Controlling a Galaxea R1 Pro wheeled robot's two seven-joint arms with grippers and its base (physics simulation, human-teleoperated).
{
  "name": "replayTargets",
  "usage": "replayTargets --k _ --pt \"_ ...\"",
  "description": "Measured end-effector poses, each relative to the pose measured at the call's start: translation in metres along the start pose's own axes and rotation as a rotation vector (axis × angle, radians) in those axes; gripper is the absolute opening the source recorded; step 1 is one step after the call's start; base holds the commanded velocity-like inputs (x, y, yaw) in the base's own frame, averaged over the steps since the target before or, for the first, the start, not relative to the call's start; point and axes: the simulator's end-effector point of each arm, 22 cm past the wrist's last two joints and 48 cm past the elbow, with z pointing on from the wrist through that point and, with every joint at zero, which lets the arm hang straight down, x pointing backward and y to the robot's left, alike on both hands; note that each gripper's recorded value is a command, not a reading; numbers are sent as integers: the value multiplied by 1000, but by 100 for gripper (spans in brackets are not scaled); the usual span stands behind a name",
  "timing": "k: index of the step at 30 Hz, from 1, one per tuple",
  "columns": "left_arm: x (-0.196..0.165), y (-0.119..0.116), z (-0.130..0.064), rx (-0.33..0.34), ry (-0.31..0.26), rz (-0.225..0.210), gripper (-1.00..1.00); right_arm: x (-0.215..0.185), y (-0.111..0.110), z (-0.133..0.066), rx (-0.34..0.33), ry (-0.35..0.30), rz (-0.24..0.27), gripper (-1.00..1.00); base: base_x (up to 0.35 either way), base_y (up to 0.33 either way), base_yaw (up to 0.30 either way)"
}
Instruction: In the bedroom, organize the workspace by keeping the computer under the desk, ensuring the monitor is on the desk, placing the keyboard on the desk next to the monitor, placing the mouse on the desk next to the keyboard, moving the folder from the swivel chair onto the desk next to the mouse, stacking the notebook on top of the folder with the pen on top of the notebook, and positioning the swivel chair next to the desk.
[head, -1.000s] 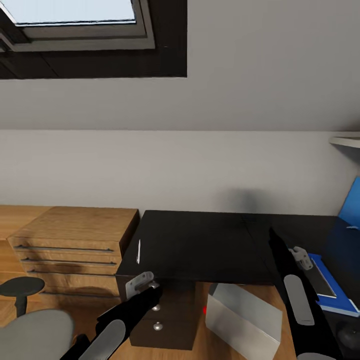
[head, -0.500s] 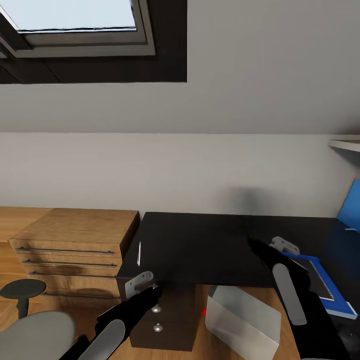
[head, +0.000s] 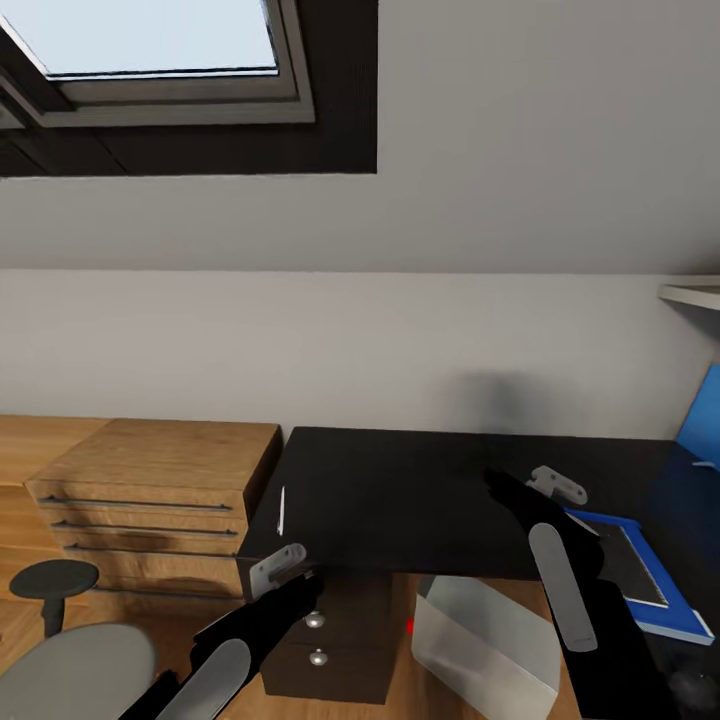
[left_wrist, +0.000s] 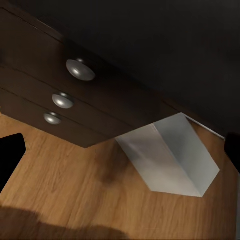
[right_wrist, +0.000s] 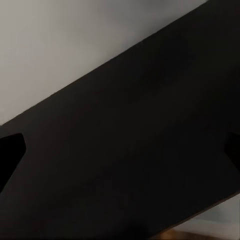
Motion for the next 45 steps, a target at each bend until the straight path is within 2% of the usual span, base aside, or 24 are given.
replayTargets --k 12,23,25,28,34,35,41,45 --pt "-1 0 -3 -7 6 -1 100 8 2 1 7 25 -7 100 0 0 232" --pt "3 2 1 -12 16 -3 100 52 -15 20 56 113 -29 100 0 0 226" --pt "3 3 1 -13 19 -3 100 60 -8 21 46 118 -51 100 0 0 204" --pt "4 4 2 -14 22 -4 100 69 12 20 17 103 -112 100 0 0 192" --pt "7 5 5 -17 29 -5 100 76 17 23 22 77 -158 100 0 0 166" --pt "7 5 5 -18 29 -6 100 79 26 22 7 66 -189 100 0 0 60" --pt "7 5 5 -19 30 -7 100 87 48 17 -36 61 -239 100 0 0 28" --pt "7 5 5 -19 31 -7 100 94 53 16 -46 69 -259 100 0 0 6"
